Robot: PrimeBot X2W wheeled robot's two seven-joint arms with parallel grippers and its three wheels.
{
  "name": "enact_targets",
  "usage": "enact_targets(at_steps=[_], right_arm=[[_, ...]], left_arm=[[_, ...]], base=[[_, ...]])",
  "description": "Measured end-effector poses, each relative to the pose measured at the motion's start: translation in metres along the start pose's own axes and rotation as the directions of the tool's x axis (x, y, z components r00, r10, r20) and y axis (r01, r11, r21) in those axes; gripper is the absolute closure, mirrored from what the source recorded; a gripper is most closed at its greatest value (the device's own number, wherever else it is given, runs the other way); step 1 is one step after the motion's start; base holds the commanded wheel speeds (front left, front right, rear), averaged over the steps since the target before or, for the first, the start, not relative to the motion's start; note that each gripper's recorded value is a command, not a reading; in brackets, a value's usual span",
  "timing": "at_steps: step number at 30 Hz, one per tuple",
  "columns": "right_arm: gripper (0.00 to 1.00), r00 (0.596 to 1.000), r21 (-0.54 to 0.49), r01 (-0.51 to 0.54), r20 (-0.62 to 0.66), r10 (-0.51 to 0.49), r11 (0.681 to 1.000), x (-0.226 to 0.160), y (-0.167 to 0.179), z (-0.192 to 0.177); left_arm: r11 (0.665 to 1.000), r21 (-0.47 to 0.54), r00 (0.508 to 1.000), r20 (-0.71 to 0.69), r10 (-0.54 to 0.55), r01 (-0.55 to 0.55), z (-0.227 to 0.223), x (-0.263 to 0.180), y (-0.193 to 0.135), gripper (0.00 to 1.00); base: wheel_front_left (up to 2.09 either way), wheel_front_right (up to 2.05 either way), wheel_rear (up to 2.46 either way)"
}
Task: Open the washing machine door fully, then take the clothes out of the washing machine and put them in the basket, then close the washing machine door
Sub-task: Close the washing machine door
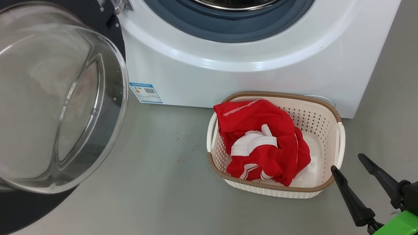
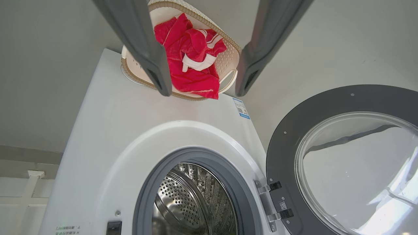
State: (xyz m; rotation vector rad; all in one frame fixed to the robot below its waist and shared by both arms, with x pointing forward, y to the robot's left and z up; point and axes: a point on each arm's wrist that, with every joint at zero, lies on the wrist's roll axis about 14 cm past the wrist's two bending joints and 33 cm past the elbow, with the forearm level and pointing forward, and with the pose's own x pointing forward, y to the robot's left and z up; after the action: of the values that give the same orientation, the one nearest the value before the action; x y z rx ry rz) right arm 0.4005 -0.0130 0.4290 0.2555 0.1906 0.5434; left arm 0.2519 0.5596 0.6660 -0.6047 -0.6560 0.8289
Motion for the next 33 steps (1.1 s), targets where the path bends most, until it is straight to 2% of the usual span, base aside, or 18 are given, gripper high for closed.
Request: enact_targets(at_steps=[4,8,15,24,33], right_arm=[[0.0,1.0,0.014,0.002,-0.008,-0.002,1.0,0.001,0.001,-0.004],[0.0,1.0,0.021,0.003,-0.018,-0.002,1.0,0.003,-0.001,-0.008],[0.0,1.0,0.017,-0.002,-0.005,0.002,1.0,0.008,-0.002,-0.004],[0.0,1.0,-0.001,0.0,0.019,0.0,1.0,0.005,-0.001,0.006],[0.0,0.999,-0.011,0.017,0.045,-0.016,1.0,-0.004,0.0,0.016]], left_arm=[[0.995,-0.049,0.977,-0.198,0.08,-0.091,-0.027,0.005,0.021,1.0],[0.986,-0.045,0.92,-0.37,0.132,-0.16,-0.056,-0.001,0.037,1.0],[0.981,-0.031,0.765,-0.631,0.128,-0.189,-0.103,-0.024,0.039,1.0],[0.985,-0.079,0.651,-0.758,0.042,-0.155,-0.111,-0.045,0.029,1.0],[0.993,-0.115,0.523,-0.848,-0.089,-0.017,-0.116,-0.084,0.009,1.0]], base=[[0.0,0.0,0.0],[0.0,0.0,0.0],[0.0,0.0,0.0],[0.0,0.0,0.0],[0.0,0.0,0.0]])
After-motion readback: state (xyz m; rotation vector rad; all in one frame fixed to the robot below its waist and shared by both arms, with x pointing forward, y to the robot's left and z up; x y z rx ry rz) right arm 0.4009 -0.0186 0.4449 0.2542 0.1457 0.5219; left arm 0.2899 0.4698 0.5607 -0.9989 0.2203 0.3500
